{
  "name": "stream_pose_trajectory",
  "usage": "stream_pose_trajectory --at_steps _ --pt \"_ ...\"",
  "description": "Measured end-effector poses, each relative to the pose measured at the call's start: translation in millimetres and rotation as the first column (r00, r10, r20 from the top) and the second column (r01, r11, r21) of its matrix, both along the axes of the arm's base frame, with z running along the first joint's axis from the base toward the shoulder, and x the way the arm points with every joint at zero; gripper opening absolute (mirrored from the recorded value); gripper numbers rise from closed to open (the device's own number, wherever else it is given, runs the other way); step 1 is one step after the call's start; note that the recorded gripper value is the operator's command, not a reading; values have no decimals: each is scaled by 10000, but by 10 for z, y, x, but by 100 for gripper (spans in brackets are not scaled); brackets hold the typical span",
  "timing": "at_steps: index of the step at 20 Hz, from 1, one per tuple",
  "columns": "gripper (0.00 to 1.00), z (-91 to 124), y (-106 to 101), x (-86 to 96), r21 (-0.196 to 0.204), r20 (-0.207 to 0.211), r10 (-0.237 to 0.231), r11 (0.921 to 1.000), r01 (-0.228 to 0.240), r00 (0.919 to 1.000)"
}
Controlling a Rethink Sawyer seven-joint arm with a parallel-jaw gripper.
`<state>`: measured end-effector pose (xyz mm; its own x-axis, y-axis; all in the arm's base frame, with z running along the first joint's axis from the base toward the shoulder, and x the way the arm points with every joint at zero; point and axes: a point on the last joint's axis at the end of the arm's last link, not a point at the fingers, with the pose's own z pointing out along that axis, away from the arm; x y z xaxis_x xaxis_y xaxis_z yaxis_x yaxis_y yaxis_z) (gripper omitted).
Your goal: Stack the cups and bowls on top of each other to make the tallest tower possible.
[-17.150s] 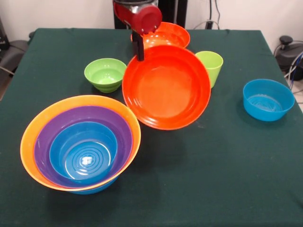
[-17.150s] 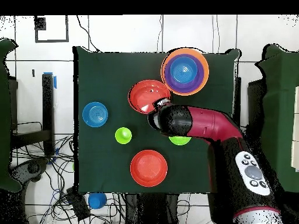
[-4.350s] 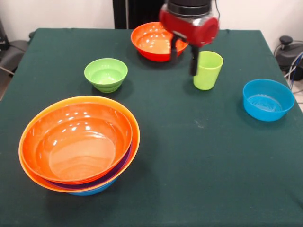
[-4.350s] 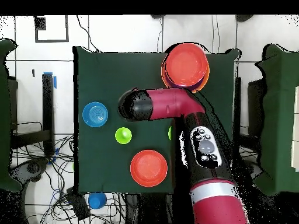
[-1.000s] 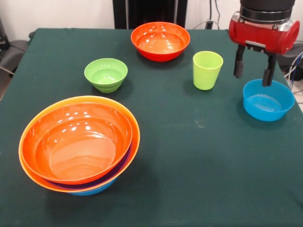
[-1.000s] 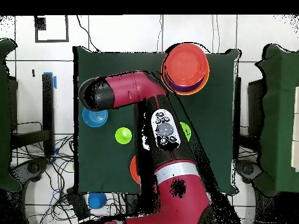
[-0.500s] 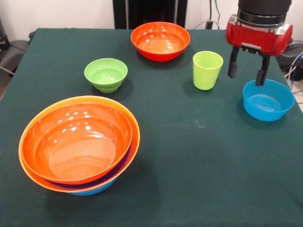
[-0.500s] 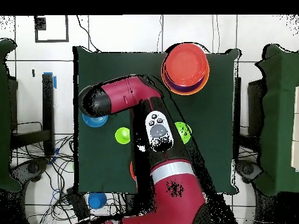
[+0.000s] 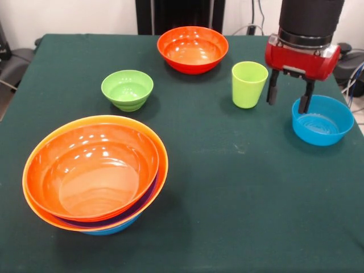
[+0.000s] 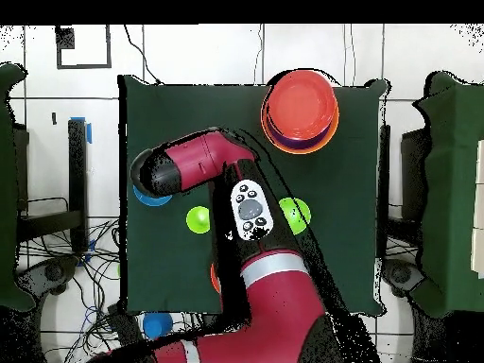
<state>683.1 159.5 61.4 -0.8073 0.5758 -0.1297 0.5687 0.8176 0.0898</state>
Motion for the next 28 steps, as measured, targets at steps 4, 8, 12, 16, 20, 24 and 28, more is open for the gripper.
stream_pose_trajectory --at_steps 4,8,12,16,20,24,28 --pt "100 -237 188 -144 -76 -69 525 9986 -525 9986" --pt "100 -390 358 -249 -26 -123 862 9963 -862 9962" --pt "100 -503 482 -333 48 -230 1047 9945 -1047 9942" --pt "100 -629 554 -425 97 -439 1157 9933 -1154 9923" --pt "100 -724 519 -479 58 -609 1138 9935 -1136 9916" --pt "100 -758 487 -500 1 -676 1110 9938 -1113 9915" --pt "100 -763 461 -506 -64 -689 1094 9939 -1101 9916"
